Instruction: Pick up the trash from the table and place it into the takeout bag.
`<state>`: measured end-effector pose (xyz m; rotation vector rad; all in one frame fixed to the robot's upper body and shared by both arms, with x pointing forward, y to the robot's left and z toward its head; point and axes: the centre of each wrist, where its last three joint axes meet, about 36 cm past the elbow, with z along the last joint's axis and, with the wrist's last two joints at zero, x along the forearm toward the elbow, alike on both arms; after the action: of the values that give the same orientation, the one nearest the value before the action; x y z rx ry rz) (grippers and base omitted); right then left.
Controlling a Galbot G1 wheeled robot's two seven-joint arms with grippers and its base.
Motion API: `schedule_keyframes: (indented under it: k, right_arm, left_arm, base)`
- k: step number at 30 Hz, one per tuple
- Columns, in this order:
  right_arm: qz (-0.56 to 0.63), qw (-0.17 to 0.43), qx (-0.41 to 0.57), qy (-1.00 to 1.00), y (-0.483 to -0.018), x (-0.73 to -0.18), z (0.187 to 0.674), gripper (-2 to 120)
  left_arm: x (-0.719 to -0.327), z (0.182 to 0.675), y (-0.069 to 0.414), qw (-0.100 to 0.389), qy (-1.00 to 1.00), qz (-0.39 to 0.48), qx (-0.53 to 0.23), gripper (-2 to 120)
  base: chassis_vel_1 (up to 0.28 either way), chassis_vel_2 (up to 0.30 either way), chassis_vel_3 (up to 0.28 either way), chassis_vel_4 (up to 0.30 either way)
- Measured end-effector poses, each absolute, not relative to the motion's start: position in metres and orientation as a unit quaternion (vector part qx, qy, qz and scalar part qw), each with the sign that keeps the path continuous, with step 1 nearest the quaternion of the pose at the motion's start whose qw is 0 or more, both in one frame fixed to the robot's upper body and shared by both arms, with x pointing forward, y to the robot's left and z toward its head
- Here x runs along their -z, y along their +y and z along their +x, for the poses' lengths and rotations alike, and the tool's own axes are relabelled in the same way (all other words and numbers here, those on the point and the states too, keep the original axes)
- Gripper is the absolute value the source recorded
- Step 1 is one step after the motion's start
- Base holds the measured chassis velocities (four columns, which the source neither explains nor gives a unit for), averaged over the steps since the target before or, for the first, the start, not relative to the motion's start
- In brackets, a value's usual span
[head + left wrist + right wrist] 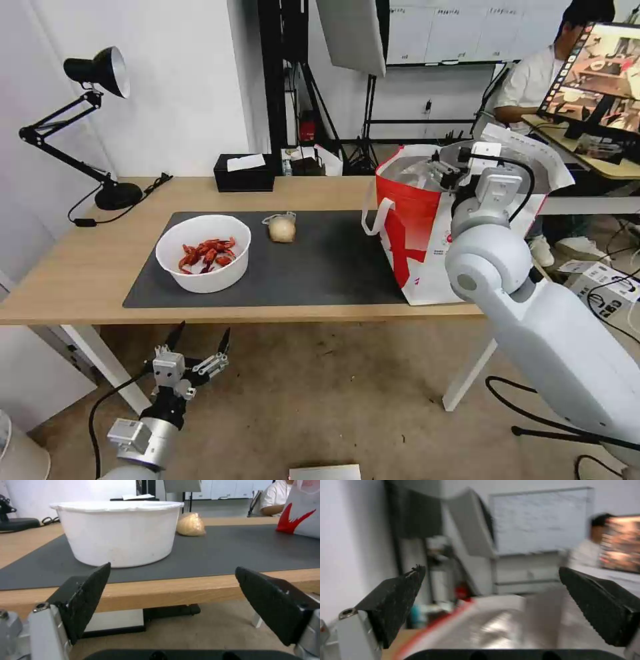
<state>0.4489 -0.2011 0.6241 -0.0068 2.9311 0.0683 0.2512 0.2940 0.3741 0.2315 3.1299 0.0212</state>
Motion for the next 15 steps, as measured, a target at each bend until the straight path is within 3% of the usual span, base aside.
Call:
schedule_keyframes:
  k: [3, 8, 15]
  right_arm:
    - [-0.124, 0.133, -0.039, 0.983, -0.213, -0.61, 0.422, 100]
    - [-0.237, 0.132, -0.04, 0.962, -0.229, -0.582, 0.388, 100]
    - [-0.285, 0.12, -0.041, 0.95, -0.248, -0.542, 0.35, 100]
  left_arm:
    - [-0.376, 0.251, 0.294, 0.005, 0.997, 0.073, -0.006, 100]
    - [-0.376, 0.252, 0.293, 0.01, 0.997, 0.07, -0.003, 100]
    - [-0.373, 0.248, 0.292, 0.012, 0.997, 0.07, -0.002, 100]
  base:
    - [0.0, 0.0, 0.0, 0.0]
    - [0.0, 0.0, 0.0, 0.0]
    - [0.0, 0.0, 0.0, 0.0]
